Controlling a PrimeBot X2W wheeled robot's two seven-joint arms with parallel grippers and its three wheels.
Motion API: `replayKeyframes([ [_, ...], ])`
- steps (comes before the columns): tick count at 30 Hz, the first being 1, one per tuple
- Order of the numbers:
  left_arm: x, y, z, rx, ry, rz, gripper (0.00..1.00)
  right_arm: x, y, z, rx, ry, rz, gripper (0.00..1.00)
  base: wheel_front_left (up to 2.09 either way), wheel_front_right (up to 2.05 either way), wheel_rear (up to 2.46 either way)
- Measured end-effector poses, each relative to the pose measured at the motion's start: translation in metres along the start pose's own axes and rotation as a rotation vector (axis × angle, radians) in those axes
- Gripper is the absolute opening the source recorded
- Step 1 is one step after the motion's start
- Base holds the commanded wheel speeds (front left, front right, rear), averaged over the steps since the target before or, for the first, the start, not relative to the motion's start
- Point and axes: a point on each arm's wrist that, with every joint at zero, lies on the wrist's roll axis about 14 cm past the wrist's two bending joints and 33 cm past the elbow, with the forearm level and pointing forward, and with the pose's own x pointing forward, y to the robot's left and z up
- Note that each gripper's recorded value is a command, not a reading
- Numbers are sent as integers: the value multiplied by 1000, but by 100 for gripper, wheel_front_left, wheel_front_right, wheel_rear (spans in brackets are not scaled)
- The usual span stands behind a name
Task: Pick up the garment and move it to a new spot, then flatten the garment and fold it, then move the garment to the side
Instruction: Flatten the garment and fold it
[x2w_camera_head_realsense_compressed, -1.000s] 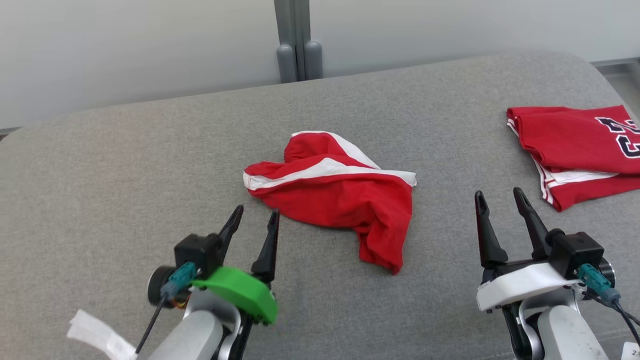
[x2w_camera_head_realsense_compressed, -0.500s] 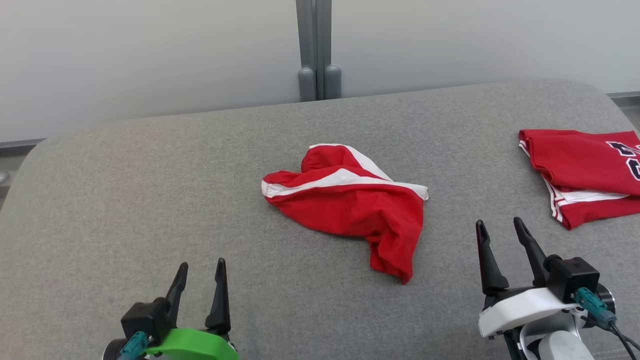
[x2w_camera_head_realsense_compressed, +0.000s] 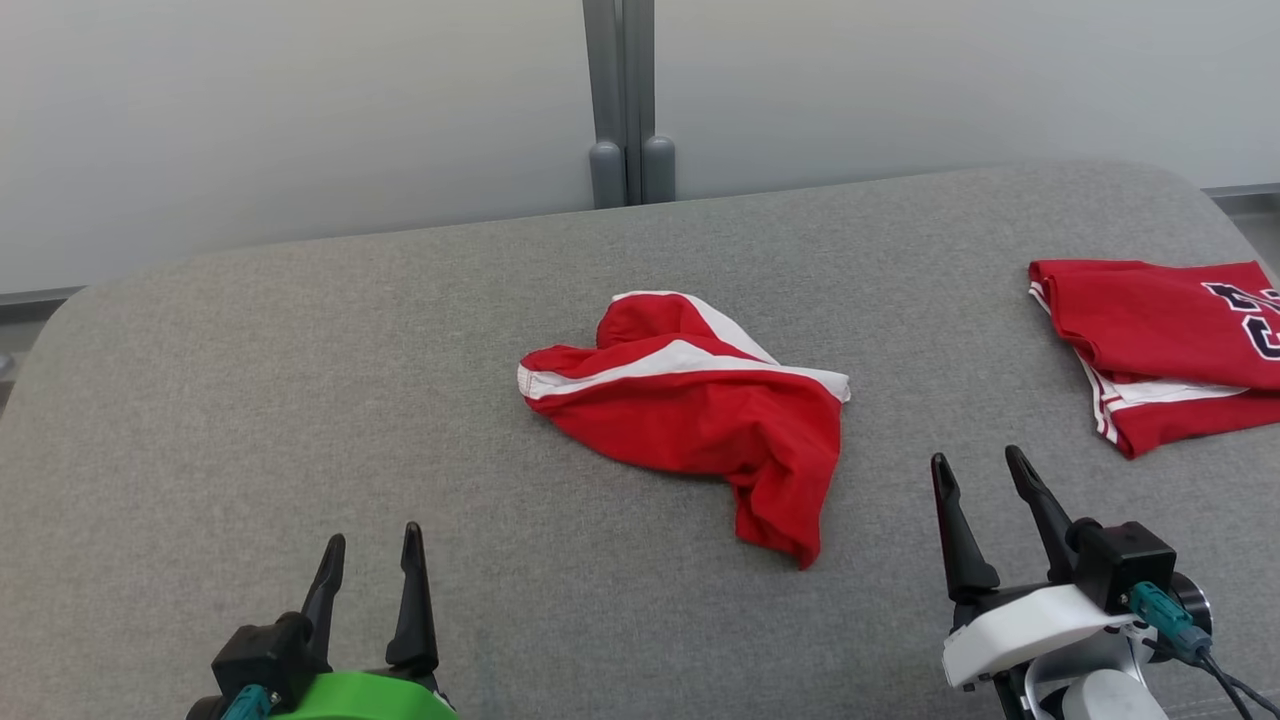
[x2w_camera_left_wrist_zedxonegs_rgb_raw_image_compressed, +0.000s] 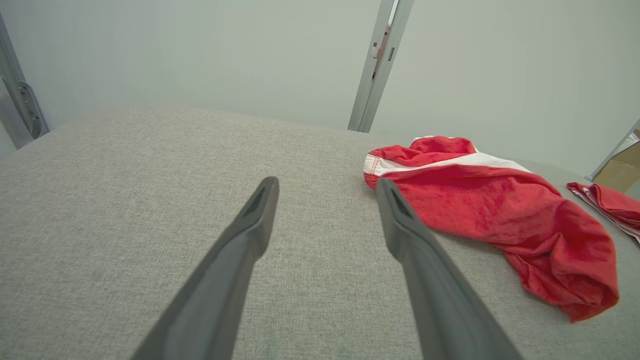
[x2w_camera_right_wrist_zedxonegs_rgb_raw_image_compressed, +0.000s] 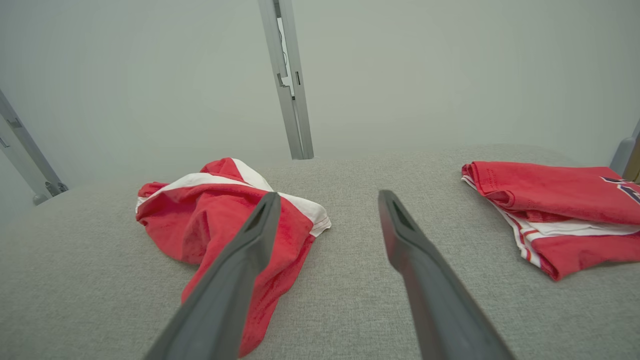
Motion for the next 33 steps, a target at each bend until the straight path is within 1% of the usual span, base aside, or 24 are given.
replayKeyframes([
  [9,1,6,1,5,-8,16,100,1,0,-3,-3,9,2,100,0,0,0],
  [13,5,9,-1,41,2,6,100,3,-1,-5,-8,16,-1,100,0,0,0],
  [19,43,-3,12,101,11,-87,100,17,0,-6,-22,16,10,100,0,0,0],
  [22,67,-12,8,125,70,-138,100,25,2,-8,-24,21,20,100,0,0,0],
  [25,90,-24,-1,121,136,-185,100,34,3,-11,-25,26,27,100,0,0,0],
  [27,103,-29,-7,92,172,-199,100,38,1,-14,-27,34,25,100,0,0,0],
  [33,134,-35,-43,66,329,-227,100,44,-14,-27,-39,68,-12,100,0,0,0],
])
